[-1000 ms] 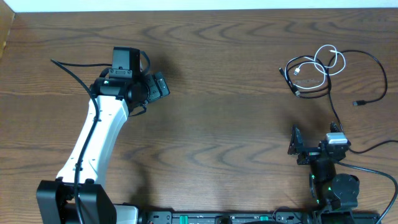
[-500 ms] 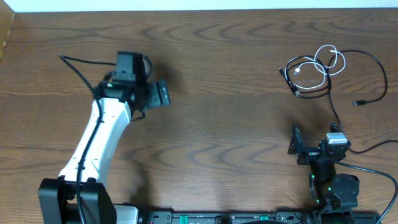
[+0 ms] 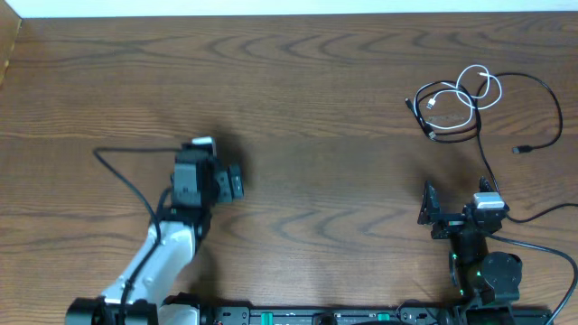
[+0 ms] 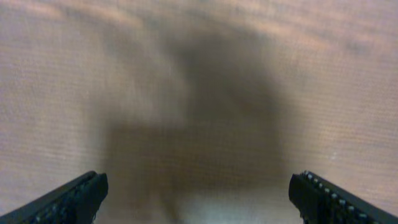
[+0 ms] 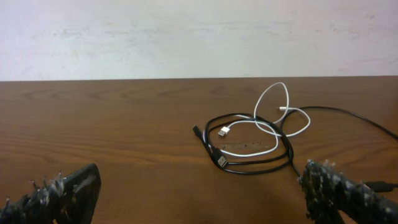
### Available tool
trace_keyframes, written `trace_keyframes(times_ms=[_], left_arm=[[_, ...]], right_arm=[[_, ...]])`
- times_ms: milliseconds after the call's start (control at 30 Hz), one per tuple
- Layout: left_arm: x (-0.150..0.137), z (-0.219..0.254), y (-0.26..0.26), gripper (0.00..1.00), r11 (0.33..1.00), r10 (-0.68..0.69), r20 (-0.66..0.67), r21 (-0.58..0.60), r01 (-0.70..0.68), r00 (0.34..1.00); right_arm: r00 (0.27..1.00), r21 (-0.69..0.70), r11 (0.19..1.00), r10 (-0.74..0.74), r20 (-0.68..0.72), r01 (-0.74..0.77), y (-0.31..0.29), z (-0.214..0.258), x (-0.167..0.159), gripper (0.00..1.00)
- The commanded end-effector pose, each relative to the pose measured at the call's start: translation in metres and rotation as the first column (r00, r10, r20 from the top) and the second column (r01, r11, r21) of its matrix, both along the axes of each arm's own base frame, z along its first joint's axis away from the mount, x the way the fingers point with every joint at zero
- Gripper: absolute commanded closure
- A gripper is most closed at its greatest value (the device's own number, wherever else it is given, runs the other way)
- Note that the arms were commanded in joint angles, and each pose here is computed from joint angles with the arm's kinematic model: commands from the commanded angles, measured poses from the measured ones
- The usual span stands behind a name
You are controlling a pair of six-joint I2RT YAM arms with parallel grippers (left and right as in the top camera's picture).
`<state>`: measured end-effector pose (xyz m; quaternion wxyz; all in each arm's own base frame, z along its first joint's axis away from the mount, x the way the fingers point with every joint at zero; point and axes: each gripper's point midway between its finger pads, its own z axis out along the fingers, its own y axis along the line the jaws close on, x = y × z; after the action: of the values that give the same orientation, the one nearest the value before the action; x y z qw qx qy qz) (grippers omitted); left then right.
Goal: Untangle cables
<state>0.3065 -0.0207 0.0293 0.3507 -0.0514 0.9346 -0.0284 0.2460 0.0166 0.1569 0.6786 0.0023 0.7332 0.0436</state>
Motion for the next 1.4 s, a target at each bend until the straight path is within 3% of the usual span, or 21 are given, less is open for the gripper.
trace_keyframes(times_ms=[0, 433, 667, 1033, 1367], left_arm=[[-0.017, -0.011, 0.006, 0.02, 1.000, 0.016, 0.031, 0.013, -0.016, 0.999], [-0.051, -0.017, 0.009, 0.02, 0.999, 0.031, 0.174, -0.017, -0.029, 0.984], [-0.068, -0.017, 0.010, 0.02, 0.999, 0.034, 0.157, -0.017, -0.031, 0.987], [-0.079, -0.002, 0.013, 0.02, 0.999, 0.039, 0.199, -0.021, -0.036, 0.979], [-0.066, 0.042, 0.020, 0.02, 0.998, 0.069, 0.394, -0.038, -0.059, 0.916]], right_arm=[[1.000, 0.013, 1.000, 0.009, 0.000, -0.009, 0.002, 0.000, 0.000, 0.01], [1.000, 0.013, 1.000, 0.008, 0.000, -0.008, 0.002, 0.000, 0.000, 0.01], [1.000, 0.013, 1.000, 0.009, 0.000, -0.009, 0.002, 0.000, 0.000, 0.01], [1.000, 0.013, 1.000, 0.009, 0.000, -0.009, 0.002, 0.000, 0.000, 0.01], [1.000, 0.013, 1.000, 0.009, 0.000, -0.009, 0.002, 0.000, 0.000, 0.01]])
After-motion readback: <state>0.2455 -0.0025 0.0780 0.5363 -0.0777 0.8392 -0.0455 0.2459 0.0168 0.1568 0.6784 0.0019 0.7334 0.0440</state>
